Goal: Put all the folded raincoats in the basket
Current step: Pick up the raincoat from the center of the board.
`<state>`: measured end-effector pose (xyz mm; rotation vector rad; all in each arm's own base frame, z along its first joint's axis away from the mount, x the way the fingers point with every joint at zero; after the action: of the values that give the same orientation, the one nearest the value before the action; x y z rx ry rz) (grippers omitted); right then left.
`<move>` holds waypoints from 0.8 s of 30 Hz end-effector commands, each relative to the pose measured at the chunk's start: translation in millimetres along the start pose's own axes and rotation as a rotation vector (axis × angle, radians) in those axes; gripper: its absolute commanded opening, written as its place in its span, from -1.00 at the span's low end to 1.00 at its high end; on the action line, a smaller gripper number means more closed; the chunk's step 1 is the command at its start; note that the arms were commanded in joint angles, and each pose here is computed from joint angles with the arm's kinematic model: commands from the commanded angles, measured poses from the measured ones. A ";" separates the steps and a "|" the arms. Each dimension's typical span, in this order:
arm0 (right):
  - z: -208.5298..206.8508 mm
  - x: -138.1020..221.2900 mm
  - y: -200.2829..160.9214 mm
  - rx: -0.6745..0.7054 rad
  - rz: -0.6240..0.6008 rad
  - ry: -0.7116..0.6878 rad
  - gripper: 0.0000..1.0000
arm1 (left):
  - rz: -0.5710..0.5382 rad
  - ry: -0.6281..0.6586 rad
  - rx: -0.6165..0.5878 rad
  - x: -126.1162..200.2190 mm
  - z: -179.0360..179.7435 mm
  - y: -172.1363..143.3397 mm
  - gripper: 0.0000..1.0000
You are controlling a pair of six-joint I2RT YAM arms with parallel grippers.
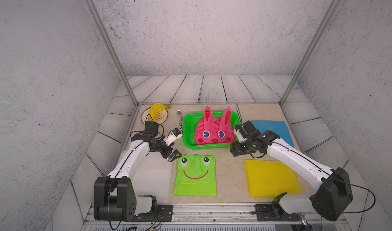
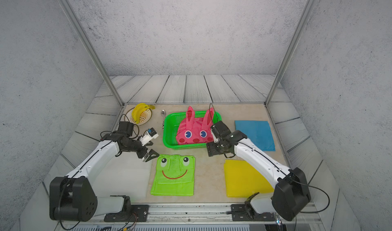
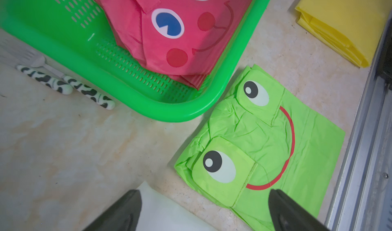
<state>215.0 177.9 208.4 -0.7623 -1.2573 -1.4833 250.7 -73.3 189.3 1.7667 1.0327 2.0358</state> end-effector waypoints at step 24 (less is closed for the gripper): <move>68.6 -126.6 -86.1 -0.168 0.397 0.239 -0.81 | -0.062 -0.270 -0.547 -12.1 -65.4 -24.6 0.99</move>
<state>165.8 283.0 85.6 -0.8020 -0.7135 -1.3515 192.9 -85.3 165.0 1.6275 0.4295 1.7637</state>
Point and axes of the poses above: each gripper's point midway between its finger pads, its own x axis back along the fingers, its own z axis along the line the jaws close on, y = z × x, the point moved 8 cm from there along x, back along the fingers, and after that the axes turned 13 degrees about -x, right-handed, at the moved point
